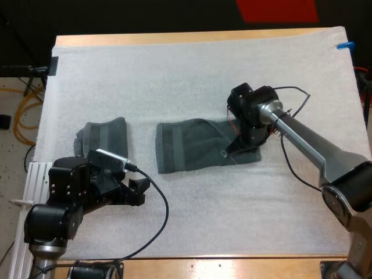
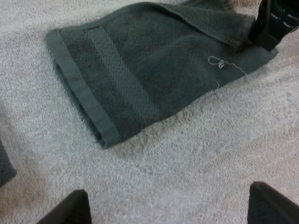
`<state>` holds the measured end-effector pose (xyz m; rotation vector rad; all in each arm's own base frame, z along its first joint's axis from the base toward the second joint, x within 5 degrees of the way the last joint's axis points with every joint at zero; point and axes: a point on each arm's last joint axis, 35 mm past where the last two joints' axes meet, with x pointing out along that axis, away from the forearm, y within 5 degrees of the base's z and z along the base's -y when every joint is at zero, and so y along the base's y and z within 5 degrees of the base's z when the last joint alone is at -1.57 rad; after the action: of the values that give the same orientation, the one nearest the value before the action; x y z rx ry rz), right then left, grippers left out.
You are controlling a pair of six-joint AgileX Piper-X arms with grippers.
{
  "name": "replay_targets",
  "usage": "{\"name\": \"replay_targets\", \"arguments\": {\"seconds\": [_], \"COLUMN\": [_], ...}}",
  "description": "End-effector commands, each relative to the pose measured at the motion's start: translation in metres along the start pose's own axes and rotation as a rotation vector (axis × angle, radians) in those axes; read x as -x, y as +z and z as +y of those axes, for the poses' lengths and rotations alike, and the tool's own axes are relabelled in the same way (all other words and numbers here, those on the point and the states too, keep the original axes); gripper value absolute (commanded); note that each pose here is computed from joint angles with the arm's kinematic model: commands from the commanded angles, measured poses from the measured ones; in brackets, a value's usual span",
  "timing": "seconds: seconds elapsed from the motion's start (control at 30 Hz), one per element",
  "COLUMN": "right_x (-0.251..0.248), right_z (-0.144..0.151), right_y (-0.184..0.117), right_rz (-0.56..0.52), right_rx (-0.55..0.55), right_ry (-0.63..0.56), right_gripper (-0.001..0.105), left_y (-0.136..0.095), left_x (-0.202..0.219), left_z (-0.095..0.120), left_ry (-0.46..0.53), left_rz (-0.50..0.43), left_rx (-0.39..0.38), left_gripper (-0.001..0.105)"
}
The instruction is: Pick towel from pile fold and stack
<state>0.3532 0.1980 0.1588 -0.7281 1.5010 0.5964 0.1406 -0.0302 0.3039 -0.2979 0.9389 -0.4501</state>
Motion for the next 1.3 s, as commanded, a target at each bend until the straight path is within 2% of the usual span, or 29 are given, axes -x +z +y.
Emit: {"name": "replay_targets", "arguments": {"seconds": [0.0,0.2,0.37,0.5,0.67,0.93,1.03,1.1,1.17,1.27], "right_x": [-0.001,-0.01,-0.008,0.0,0.029,0.101,0.127,0.143,0.159,0.173], "right_z": [-0.004,-0.013,-0.02,-0.023,-0.029,-0.028,-0.025,-0.023,-0.02,-0.018], "right_y": [-0.001,0.004,0.022,0.028,0.023,0.001,-0.009,-0.017,-0.027,-0.039], "right_rz": [0.002,-0.046,-0.206,-0.282,-0.327,-0.482,-0.545,-0.585,-0.616,-0.629], "right_rx": [-0.002,-0.024,-0.103,-0.158,-0.215,-0.24,-0.239,-0.238,-0.237,-0.237], "right_ry": [0.0,0.0,-0.053,-0.092,-0.247,-0.298,-0.284,-0.276,-0.271,-0.276], "right_gripper": [0.0,0.0,0.0,0.0,0.0,0.0,0.012,0.025,0.048,0.068], "left_y": [0.001,0.001,0.001,0.001,0.001,0.001,0.001,0.001,0.001,0.0], "left_x": [0.003,0.003,0.003,0.003,0.003,0.003,0.003,0.003,0.003,0.003], "left_z": [-0.001,-0.001,-0.001,-0.001,-0.001,-0.001,-0.001,-0.001,-0.001,-0.001], "left_ry": [0.0,0.0,0.0,0.0,0.0,0.0,0.0,0.0,0.0,0.001], "left_rz": [-0.008,-0.008,-0.008,-0.008,-0.008,-0.008,-0.008,-0.008,-0.008,-0.005], "left_rx": [-0.008,-0.008,-0.008,-0.008,-0.008,-0.008,-0.008,-0.008,-0.008,-0.006], "left_gripper": [0.066,0.066,0.066,0.066,0.066,0.066,0.066,0.066,0.066,0.066]}}
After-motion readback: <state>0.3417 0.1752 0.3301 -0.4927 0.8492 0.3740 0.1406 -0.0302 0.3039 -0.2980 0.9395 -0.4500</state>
